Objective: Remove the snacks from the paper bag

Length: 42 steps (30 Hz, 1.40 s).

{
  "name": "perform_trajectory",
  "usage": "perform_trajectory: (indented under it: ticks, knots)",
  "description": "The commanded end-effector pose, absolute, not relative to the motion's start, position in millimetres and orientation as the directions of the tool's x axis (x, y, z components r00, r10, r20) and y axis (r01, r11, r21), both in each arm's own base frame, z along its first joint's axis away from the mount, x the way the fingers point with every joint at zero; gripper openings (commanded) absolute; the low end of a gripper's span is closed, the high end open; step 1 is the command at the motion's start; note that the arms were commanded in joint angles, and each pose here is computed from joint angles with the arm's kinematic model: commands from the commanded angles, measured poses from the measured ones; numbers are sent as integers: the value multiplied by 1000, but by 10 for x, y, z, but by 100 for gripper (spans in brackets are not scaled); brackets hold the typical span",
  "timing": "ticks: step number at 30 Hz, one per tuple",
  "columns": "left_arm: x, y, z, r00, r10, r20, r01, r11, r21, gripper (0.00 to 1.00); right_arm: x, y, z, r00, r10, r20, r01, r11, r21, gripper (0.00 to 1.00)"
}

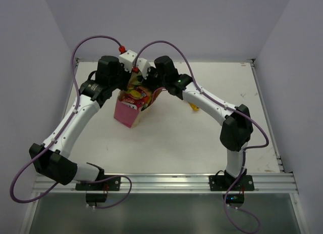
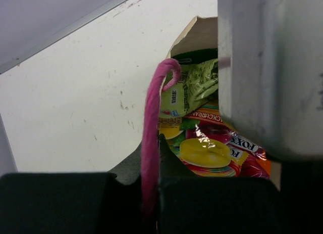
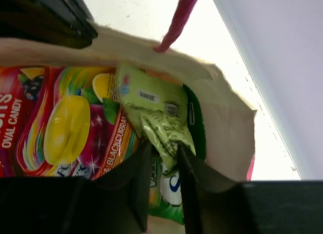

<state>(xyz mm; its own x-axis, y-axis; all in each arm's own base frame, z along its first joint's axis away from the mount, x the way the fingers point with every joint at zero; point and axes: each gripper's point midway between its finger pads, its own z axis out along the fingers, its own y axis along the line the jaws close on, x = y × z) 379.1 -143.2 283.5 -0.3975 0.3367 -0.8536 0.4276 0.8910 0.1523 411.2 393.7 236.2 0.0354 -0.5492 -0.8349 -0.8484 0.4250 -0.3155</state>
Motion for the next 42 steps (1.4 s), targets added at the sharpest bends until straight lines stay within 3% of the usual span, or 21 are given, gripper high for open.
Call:
perform_trajectory:
  ticks: [1,2,5,11,16,20,27,30,31,34,36,39,42]
  knots:
    - [3749,-1571,3366,-250,298,-921,461,873,158,0,4179,3999,2607,81,-502,-861,-825,450,-341,26]
    - [3750,-1563,3368,-249,298,-921,457,875,159,0,4155,3967,2744,97,-487,-868,-816,461,-349,13]
    - [3750,-1553,3362,-252,292,-923,450,880,156,0,4036,3888,3121,136,-439,-888,-803,476,-358,0]
    - [3835,-1402,3423,-255,251,-934,343,926,155,0,3807,3499,3684,176,-370,-912,-734,568,-372,0]
    - [3872,-1365,3475,-241,232,-942,309,939,152,0,3837,2531,3718,16,-301,-954,-546,796,-260,0]
    - [3870,-1394,3435,-242,237,-941,326,933,151,0,3971,1705,3210,-207,-125,-970,-325,944,-52,0]
    - [3848,-1446,3315,-256,249,-934,361,921,146,0,4276,845,1693,-558,130,-819,17,989,146,1]
    - [3831,-1468,3297,-259,245,-934,372,918,138,0,4388,685,1269,-637,181,-749,85,983,164,15]
    - [3828,-1469,3280,-262,248,-933,374,917,139,0,4404,692,1225,-648,177,-741,84,983,162,31]
    - [3816,-1473,3269,-266,250,-931,378,916,138,0,4376,824,1344,-655,129,-745,21,988,152,55]
    - [3808,-1459,3281,-266,251,-931,375,916,140,0,4279,1051,1735,-611,76,-788,-70,986,149,68]
    - [3793,-1448,3322,-257,251,-933,374,916,143,0,4066,1462,2477,-518,32,-855,-219,961,169,77]
    - [3769,-1443,3385,-241,254,-937,378,913,150,0,3748,1974,3211,-412,25,-911,-387,900,200,77]
